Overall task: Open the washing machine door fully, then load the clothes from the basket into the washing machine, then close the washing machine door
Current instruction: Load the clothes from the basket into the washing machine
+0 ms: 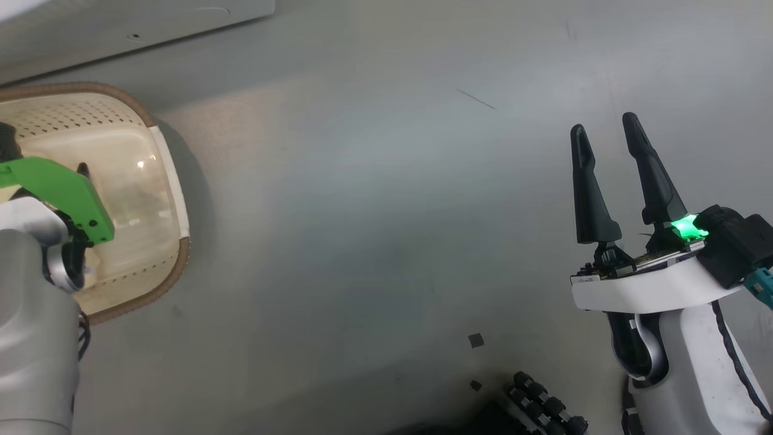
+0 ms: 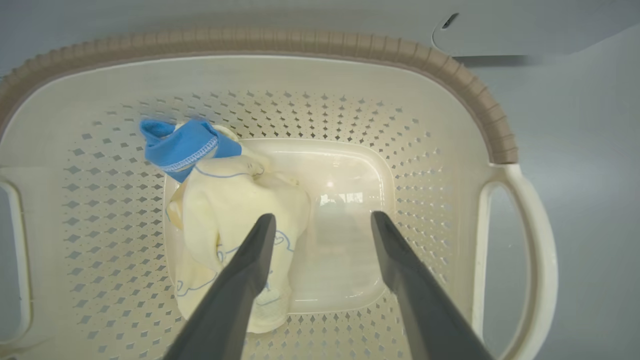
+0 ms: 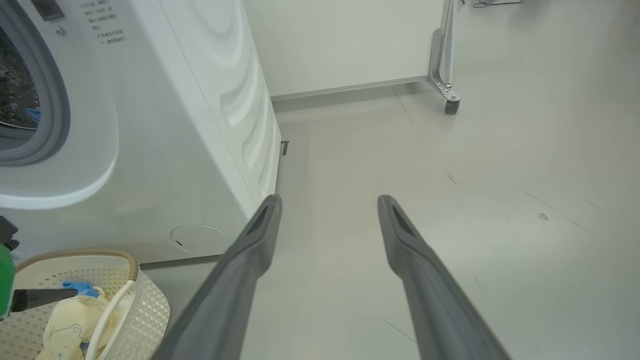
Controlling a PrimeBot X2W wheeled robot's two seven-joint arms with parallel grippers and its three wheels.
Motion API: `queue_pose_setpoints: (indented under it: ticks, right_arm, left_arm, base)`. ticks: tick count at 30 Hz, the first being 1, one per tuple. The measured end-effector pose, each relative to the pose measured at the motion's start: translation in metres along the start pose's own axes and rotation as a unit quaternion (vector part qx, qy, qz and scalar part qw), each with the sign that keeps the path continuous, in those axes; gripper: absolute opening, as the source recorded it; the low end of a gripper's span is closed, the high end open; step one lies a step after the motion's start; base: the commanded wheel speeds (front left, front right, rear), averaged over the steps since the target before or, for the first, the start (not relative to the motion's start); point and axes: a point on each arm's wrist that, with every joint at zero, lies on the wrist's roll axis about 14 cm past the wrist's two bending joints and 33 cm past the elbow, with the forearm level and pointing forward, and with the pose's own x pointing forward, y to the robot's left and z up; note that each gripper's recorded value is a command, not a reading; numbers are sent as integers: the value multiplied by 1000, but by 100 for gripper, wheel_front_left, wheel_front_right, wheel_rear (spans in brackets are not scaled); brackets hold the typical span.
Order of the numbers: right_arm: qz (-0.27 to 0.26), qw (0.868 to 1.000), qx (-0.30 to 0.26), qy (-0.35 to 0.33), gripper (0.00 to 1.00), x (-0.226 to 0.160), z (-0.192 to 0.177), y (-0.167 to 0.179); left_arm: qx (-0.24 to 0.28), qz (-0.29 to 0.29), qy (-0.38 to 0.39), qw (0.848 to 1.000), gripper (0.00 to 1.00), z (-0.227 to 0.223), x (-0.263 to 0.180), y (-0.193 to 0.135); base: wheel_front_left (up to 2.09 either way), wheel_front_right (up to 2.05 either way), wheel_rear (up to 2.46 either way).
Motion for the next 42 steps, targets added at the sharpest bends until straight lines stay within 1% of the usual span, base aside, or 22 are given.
queue_pose_setpoints:
  ticks: [6, 11, 14, 16, 19, 26, 32, 35, 36, 37, 38, 42]
  right_arm:
    - [-12, 1000, -8, 11, 100, 10, -12, -11]
    - [-25, 999, -15, 22, 100, 13, -22, -22]
    - [-26, 999, -17, 30, 100, 19, -30, -25]
    - [-27, 999, -17, 32, 100, 21, -33, -26]
    - [-29, 999, -15, 35, 100, 24, -37, -28]
    - [-31, 998, -16, 43, 100, 25, -44, -30]
    - [-23, 999, -10, 41, 100, 30, -46, -26]
    - [-25, 999, -7, 43, 100, 30, -48, -27]
    - [-26, 999, -7, 44, 100, 30, -48, -27]
    - [-27, 999, -7, 45, 100, 30, -49, -28]
    - [-28, 999, -8, 45, 100, 29, -49, -29]
    - [-29, 999, -8, 45, 100, 30, -49, -29]
  left_arm:
    - [-7, 10, 39, 999, 100, -16, 27, 7]
    - [-14, 7, 49, 999, 100, -21, 42, 4]
    - [-10, 19, 65, 998, 100, -27, 54, 12]
    - [-9, 31, 76, 997, 100, -34, 58, 23]
    - [-15, 41, 91, 995, 100, -42, 62, 31]
    - [-31, 49, 93, 994, 100, -40, 71, 35]
    - [-30, 64, 101, 992, 100, -44, 77, 46]
    - [-25, 66, 105, 992, 100, -46, 82, 46]
    - [-24, 67, 104, 992, 48, -45, 84, 46]
    - [-22, 67, 105, 992, 11, -46, 85, 46]
    - [-21, 68, 107, 992, 0, -49, 85, 46]
    - [-14, 70, 114, 991, 0, -55, 86, 45]
  base:
    - [0, 0, 0]
    - [0, 0, 0]
    - [0, 0, 0]
    - [0, 0, 0]
    - [0, 0, 0]
    - [0, 0, 0]
    - [0, 0, 0]
    - [0, 0, 0]
    - [0, 0, 0]
    - [0, 0, 0]
    - [0, 0, 0]
    - [0, 0, 0]
